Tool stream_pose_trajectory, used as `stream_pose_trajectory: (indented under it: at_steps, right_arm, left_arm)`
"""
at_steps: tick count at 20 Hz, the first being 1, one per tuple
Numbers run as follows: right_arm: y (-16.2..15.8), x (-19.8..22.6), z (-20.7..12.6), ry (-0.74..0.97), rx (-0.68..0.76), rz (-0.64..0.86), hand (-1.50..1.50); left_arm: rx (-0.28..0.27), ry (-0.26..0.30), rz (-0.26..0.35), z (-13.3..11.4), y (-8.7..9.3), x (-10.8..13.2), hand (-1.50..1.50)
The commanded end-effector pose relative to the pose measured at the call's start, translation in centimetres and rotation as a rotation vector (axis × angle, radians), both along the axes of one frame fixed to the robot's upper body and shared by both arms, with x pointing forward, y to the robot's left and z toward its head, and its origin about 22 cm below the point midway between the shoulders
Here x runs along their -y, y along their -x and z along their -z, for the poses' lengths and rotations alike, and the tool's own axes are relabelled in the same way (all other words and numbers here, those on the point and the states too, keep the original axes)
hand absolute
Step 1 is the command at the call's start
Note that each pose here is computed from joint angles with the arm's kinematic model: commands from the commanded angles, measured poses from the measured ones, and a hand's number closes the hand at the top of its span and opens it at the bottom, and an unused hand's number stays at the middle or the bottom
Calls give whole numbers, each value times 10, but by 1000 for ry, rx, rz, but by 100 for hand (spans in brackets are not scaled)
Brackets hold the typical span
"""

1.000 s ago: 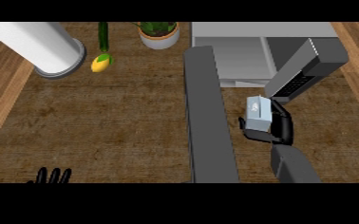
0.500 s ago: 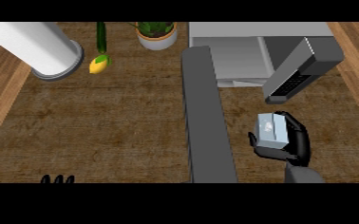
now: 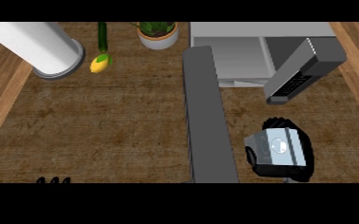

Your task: Pick up the milk, place it into the microwave and close the microwave

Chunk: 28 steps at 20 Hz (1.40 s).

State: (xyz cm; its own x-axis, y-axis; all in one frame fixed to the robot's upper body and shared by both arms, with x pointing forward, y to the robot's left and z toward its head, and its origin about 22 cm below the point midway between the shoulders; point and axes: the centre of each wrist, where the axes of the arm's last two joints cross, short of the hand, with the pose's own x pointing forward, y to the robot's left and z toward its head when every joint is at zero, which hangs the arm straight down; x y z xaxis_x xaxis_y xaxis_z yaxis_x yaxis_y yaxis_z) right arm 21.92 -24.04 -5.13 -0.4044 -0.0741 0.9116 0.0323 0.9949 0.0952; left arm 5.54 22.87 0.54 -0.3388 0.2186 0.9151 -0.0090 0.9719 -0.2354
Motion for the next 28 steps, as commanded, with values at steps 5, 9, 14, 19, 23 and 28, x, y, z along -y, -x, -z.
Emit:
stream_pose_trajectory:
  at_steps: [5,9,14,19,23,28]
  right_arm:
    - [-38,-29,-22,86,15,28,150]
    - [-66,-36,-17,105,13,42,150]
    - [-82,-52,-22,165,-69,56,150]
    - [-128,-68,-16,206,-128,136,150]
    - [-137,-64,2,158,-140,138,150]
    - [-157,-60,2,244,-176,191,150]
  left_arm:
    - [15,4,-17,-2,14,-16,-150]
    - [-4,-11,-28,-1,-1,-23,-150]
    - [-10,-8,-36,1,-3,-34,-150]
    - [-11,-5,-7,7,11,-26,-150]
    - [-11,-8,2,-2,17,-25,-150]
    - [0,-8,9,18,-1,-32,-150]
